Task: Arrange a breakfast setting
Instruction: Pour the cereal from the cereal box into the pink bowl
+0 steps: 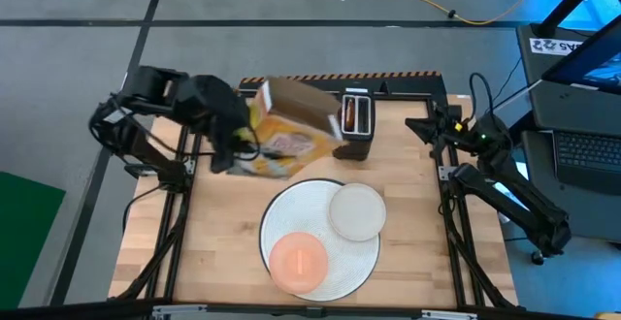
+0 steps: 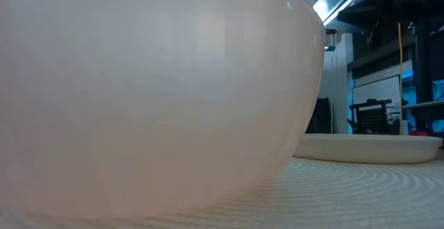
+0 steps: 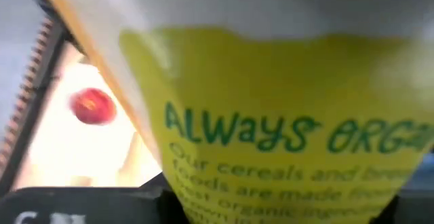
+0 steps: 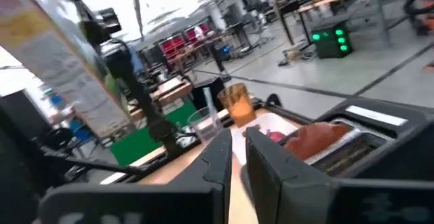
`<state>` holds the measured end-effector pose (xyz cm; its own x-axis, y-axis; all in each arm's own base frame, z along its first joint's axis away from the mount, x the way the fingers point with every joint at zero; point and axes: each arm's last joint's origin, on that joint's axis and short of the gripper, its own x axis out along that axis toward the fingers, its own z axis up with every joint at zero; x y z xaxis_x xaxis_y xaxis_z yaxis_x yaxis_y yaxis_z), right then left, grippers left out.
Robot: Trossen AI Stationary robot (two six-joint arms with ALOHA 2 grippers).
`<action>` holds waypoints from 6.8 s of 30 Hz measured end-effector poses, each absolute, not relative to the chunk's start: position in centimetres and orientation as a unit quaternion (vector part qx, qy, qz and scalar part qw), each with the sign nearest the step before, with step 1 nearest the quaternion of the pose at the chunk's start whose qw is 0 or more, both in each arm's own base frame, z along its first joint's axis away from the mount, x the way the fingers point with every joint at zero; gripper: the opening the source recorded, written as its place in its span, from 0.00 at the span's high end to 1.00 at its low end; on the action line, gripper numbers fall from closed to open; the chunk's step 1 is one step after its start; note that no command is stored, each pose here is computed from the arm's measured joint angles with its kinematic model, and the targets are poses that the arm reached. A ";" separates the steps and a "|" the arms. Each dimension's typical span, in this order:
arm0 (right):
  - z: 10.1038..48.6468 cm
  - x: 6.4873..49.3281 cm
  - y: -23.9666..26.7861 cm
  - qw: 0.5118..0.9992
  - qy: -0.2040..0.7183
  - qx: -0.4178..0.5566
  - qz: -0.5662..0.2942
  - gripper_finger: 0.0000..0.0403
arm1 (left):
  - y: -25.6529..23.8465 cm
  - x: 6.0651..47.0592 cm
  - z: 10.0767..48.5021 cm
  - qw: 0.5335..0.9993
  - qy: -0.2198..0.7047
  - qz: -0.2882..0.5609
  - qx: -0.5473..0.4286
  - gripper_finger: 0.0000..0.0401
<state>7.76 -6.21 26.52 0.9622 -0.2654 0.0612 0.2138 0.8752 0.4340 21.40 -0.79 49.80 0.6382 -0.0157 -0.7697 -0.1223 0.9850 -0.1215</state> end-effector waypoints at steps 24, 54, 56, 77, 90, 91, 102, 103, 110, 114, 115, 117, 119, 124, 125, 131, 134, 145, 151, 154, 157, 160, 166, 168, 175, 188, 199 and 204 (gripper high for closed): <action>26.5 7.7 -6.2 0.966 -0.060 0.216 -0.126 0.91 | -10.0 19.1 49.8 0.922 0.383 -0.014 0.055 0.72; 26.5 7.7 -6.2 0.967 -0.060 0.215 -0.126 0.91 | -9.2 17.0 42.2 0.858 0.487 0.016 0.163 0.72; 26.5 7.7 -6.2 0.966 -0.060 0.216 -0.126 0.91 | -9.6 17.0 42.1 0.858 0.487 0.011 0.167 0.72; 26.5 7.8 -6.2 0.966 -0.059 0.216 -0.126 0.91 | -15.2 21.5 37.3 0.789 0.530 0.003 0.311 0.71; 26.4 7.8 -6.2 0.966 -0.054 0.220 -0.127 0.91 | -16.2 22.5 31.8 0.722 0.605 0.017 0.334 0.71; 26.4 7.8 -6.2 0.965 -0.054 0.221 -0.127 0.91 | -16.2 22.5 31.6 0.722 0.607 0.019 0.332 0.71; 26.4 7.8 -6.2 0.965 -0.053 0.221 -0.127 0.91 | -16.0 22.3 30.3 0.693 0.619 0.008 0.369 0.71; 26.4 7.8 -6.2 0.965 -0.053 0.221 -0.127 0.91 | -16.0 22.3 30.2 0.692 0.619 0.009 0.372 0.71; 26.4 7.8 -6.2 0.965 -0.053 0.221 -0.127 0.91 | -16.5 22.7 29.6 0.685 0.593 0.041 0.423 0.71; 26.4 7.8 -6.2 0.965 -0.053 0.221 -0.128 0.91 | -16.5 22.8 29.6 0.674 0.581 0.041 0.455 0.71; 26.3 7.8 -6.2 0.965 -0.052 0.222 -0.130 0.91 | -16.5 22.8 29.6 0.674 0.575 0.048 0.462 0.71; 26.3 7.7 -6.3 0.964 -0.054 0.222 -0.138 0.91 | -16.5 22.9 29.7 0.673 0.566 0.056 0.473 0.72; 26.3 7.7 -6.3 0.963 -0.055 0.223 -0.144 0.91 | -16.7 22.8 29.8 0.665 0.557 0.052 0.494 0.71; 26.1 7.9 -6.8 0.954 -0.056 0.234 -0.182 0.91 | -17.1 22.4 29.6 0.635 0.543 0.030 0.549 0.71; 26.1 7.9 -6.8 0.953 -0.057 0.234 -0.184 0.91 | -17.1 22.4 29.6 0.629 0.541 0.028 0.557 0.72; 26.2 7.9 -6.9 0.951 -0.063 0.227 -0.202 0.91 | -16.8 21.8 29.2 0.604 0.520 0.042 0.602 0.71; 26.2 7.8 -7.0 0.948 -0.066 0.220 -0.221 0.91 | -16.7 21.3 29.1 0.597 0.515 0.041 0.614 0.71; 26.2 8.0 -6.7 0.962 -0.048 0.218 -0.159 0.91 | -16.1 22.3 28.9 0.582 0.511 0.061 0.629 0.71; 26.1 8.0 -6.5 0.967 -0.041 0.208 -0.138 0.91 | -15.6 22.8 28.9 0.562 0.509 0.063 0.648 0.70; 26.1 8.0 -6.5 0.969 -0.038 0.208 -0.126 0.91 | -15.4 23.1 28.9 0.556 0.507 0.062 0.656 0.71; 26.1 8.0 -6.4 0.971 -0.036 0.208 -0.114 0.91 | -15.4 23.4 28.9 0.546 0.502 0.057 0.669 0.71; 26.1 8.0 -6.4 0.971 -0.035 0.208 -0.113 0.91 | -15.5 23.5 28.9 0.551 0.499 0.054 0.667 0.70; 26.1 8.0 -6.3 0.972 -0.033 0.208 -0.104 0.91 | -15.5 23.5 28.9 0.545 0.493 0.062 0.675 0.70; 26.1 8.0 -6.3 0.972 -0.033 0.208 -0.103 0.91 | -15.5 23.5 29.0 0.538 0.493 0.058 0.682 0.70; 26.1 8.0 -6.3 0.975 -0.032 0.196 -0.104 0.91 | -15.5 23.6 29.0 0.529 0.488 0.059 0.692 0.70; 26.1 8.0 -6.3 0.975 -0.032 0.196 -0.104 0.91 | -16.3 24.6 29.0 0.522 0.457 0.039 0.719 0.70; 27.4 8.1 -5.7 0.987 -0.063 0.147 -0.008 0.91 | -16.0 24.9 29.1 0.506 0.456 0.050 0.730 0.70; 28.0 8.6 -4.7 0.986 -0.086 0.134 0.038 0.91 | -15.8 25.1 29.1 0.501 0.459 0.048 0.732 0.70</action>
